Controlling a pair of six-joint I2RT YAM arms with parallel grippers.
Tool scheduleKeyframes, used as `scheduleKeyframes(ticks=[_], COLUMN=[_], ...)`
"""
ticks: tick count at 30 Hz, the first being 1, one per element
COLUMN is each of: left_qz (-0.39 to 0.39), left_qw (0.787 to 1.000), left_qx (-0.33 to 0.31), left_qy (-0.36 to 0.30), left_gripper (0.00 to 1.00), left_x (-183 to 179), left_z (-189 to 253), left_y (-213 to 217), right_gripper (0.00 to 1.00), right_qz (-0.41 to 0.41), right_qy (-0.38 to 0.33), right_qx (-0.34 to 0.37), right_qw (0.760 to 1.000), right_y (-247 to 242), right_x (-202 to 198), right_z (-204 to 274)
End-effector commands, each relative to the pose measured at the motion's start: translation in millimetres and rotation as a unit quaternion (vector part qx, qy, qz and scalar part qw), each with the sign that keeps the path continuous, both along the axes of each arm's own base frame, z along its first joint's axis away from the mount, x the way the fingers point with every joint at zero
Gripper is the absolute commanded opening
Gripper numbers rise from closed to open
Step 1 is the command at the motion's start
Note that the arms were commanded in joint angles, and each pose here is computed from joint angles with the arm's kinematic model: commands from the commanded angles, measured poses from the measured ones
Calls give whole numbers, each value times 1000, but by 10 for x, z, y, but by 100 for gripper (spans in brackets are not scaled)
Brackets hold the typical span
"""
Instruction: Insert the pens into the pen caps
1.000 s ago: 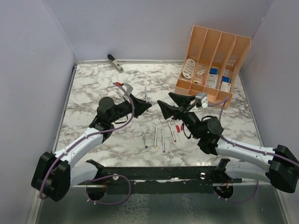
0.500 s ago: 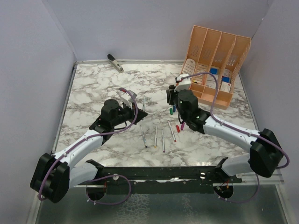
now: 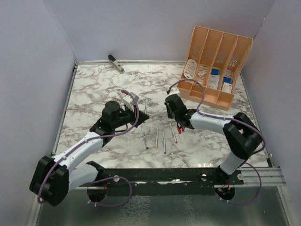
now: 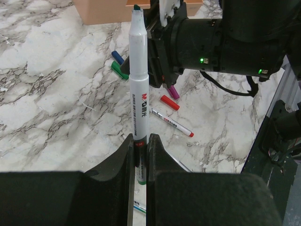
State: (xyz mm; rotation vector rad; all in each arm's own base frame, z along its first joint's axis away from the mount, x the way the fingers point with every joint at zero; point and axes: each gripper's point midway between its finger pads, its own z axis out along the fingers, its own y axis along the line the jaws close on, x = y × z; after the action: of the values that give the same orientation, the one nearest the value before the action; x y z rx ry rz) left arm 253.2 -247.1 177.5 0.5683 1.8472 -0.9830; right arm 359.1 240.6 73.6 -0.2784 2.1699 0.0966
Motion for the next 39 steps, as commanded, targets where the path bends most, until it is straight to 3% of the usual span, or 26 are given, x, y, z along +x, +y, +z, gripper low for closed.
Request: scheduleKeyframes(ticks=[1, 4, 9, 39], left_qz=[-22, -22, -22, -19], left_qw=[1000, 1000, 999, 1000], left_qx=[-9, -10, -12, -12], left_qy=[-20, -21, -22, -12], left_gripper=[0, 0, 0, 0], left_x=[-50, -53, -61, -40], left_z=[101, 105, 115, 68], left_y=[-53, -51, -49, -59], right_gripper=[21, 29, 34, 32], right_qz=[-2, -11, -23, -46], right_qy=[16, 19, 17, 55], right_qx=[18, 13, 5, -9], right_qw=[1000, 1000, 1000, 997], right_y=[94, 66, 20, -155], right_x=[82, 119, 177, 320], right_z=[-56, -107, -149, -501])
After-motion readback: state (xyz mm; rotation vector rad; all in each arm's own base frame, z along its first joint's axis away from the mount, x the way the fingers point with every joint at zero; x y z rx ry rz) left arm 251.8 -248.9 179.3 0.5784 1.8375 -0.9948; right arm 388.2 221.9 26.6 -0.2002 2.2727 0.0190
